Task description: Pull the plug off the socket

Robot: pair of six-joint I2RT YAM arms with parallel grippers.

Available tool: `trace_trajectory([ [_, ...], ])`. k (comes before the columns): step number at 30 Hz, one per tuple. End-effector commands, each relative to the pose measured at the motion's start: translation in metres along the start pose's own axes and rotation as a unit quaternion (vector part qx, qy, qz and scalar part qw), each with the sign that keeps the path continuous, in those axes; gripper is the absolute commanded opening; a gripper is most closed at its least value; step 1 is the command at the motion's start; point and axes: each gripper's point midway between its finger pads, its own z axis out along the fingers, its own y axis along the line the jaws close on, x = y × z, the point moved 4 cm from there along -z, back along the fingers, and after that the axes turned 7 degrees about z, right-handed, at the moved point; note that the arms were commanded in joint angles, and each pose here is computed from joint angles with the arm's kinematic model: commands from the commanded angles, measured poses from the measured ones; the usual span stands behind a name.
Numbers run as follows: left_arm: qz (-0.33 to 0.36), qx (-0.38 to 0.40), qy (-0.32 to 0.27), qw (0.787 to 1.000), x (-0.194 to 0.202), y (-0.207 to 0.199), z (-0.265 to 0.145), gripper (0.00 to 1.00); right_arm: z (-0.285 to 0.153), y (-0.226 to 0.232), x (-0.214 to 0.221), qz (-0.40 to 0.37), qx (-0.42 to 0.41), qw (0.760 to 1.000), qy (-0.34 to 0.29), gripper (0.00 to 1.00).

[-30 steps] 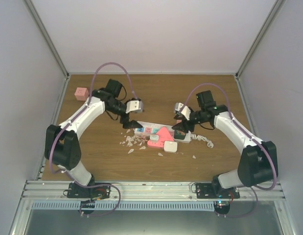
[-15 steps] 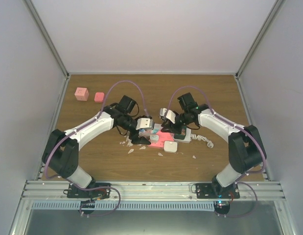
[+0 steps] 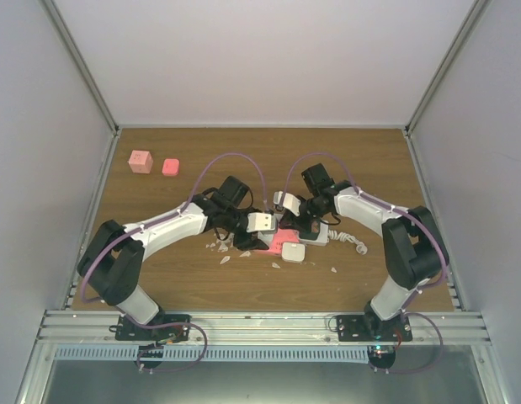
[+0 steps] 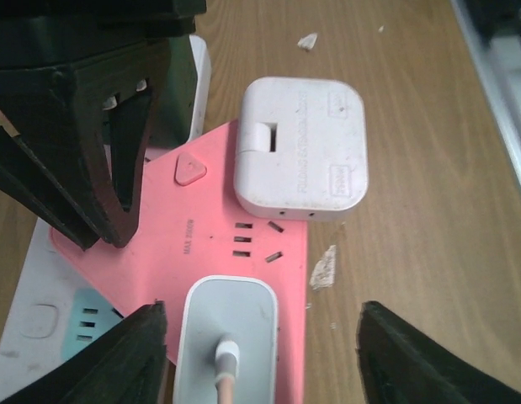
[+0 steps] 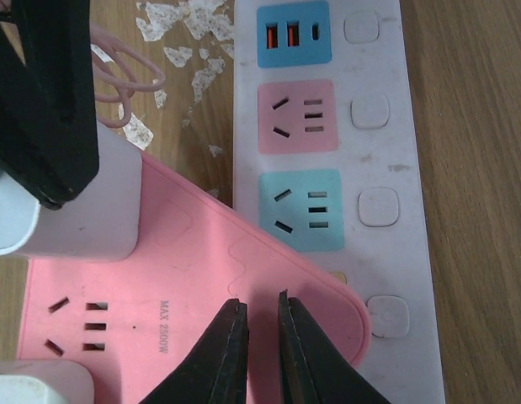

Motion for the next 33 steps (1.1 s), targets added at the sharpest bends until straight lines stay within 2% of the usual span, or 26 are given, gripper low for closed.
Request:
trace_trajectory([
  [1,0.013,-0.033,0.03,0.999,0.007,0.009,0.014,0.59,0.008,-0.002,0.012,-0.005,0.007,1.0,0.027,0.13],
  [9,0.018,-0.038,0.042,0.998,0.01,0.007,0.016,0.38,0.013,-0.005,0.022,-0.007,0.016,0.999,0.047,0.11],
  [12,0.02,-0.034,0.03,0.999,0.004,0.005,0.013,0.31,0.014,-0.005,0.023,-0.007,0.017,0.999,0.049,0.11],
  [21,0.019,-0.038,-0.018,0.999,-0.023,0.01,-0.003,0.21,0.018,-0.005,0.035,-0.015,0.03,0.997,0.067,0.11],
  [26,0.016,-0.027,-0.023,0.999,-0.028,0.013,-0.005,0.18,0.021,-0.003,0.039,-0.024,0.034,0.996,0.079,0.11],
  [33,0.049,-0.053,-0.013,0.997,-0.029,0.017,-0.011,0.17,0.025,-0.001,0.045,-0.034,0.039,0.994,0.093,0.11],
])
